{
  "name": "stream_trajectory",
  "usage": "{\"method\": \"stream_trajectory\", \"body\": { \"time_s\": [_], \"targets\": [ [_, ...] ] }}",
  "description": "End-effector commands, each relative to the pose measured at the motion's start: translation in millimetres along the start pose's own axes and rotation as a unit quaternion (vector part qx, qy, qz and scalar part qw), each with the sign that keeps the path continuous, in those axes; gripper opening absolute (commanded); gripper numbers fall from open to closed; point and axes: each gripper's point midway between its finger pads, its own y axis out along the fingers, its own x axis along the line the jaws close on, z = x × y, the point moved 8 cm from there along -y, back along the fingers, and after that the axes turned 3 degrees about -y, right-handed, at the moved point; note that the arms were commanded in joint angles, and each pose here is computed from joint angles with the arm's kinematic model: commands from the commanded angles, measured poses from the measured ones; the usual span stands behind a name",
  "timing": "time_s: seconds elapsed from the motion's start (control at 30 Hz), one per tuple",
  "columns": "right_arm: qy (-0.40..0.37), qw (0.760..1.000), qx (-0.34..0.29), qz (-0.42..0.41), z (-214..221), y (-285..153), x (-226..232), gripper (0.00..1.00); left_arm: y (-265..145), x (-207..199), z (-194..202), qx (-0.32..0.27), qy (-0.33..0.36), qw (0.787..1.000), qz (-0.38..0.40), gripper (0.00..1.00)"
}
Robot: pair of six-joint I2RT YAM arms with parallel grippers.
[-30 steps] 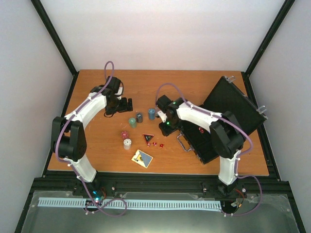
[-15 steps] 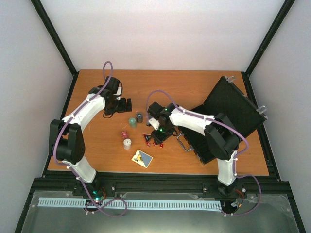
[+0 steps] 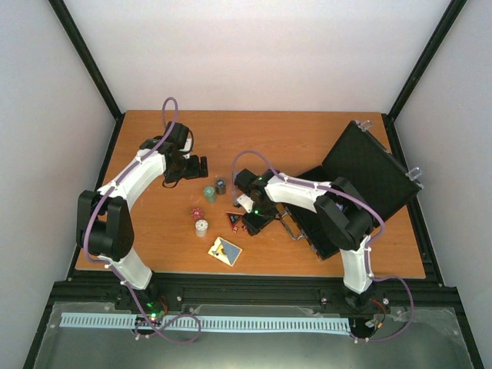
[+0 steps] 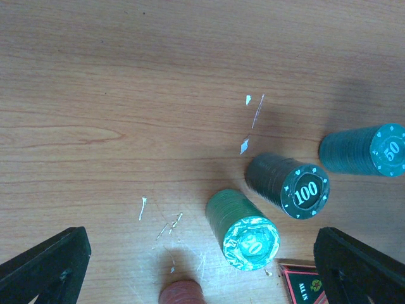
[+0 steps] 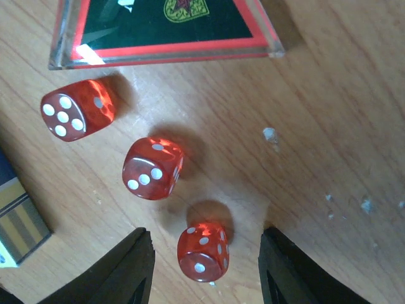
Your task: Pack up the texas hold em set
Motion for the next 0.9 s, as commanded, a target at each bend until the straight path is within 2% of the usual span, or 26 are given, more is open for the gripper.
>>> {"method": "stream_trajectory", "body": {
  "time_s": [0.0,0.03,0.2,0.33,0.43,0.57,0.73,0.87],
  "targets": [
    [-0.013,1.000,0.003,0.003,-3.4,8.7,-0.1,0.45,-6.4,-1.9,-3.0,-0.013,0.001,1.000,0.001,1.00],
    [-0.013,1.000,0.004,0.002,-3.8,9.2,-0.2,0.44,-5.8,-1.8,-2.9,-0.012,0.002,1.000,0.000,1.00],
    [-0.013,1.000,0.005,0.004,-4.4,8.6,-0.5,0.21,-4.0,-1.8,-3.1,-0.010,0.002,1.000,0.000,1.00],
    [-0.012,1.000,0.011,0.019,-3.1,6.2,-2.5,0.11,-2.1,-1.9,-3.1,-0.008,0.001,1.000,0.001,1.00],
    [-0.008,0.999,0.010,0.040,-2.9,-3.2,-5.6,0.08,-1.9,-1.9,-2.9,-0.008,0.001,1.000,0.002,1.00],
    [0.018,0.998,-0.021,0.058,-4.9,-36.8,-16.1,0.07,-2.0,-1.9,-2.3,-0.008,0.002,1.000,0.003,1.00],
    [0.084,0.990,-0.061,0.096,7.9,-87.1,-56.3,0.07,0.4,-2.8,-1.6,-0.004,0.001,1.000,0.009,1.00],
    [0.137,0.979,-0.061,0.137,32.5,-102.7,-95.9,0.07,0.9,-3.6,-2.5,-0.003,0.002,1.000,0.011,1.00]
  ]
}}
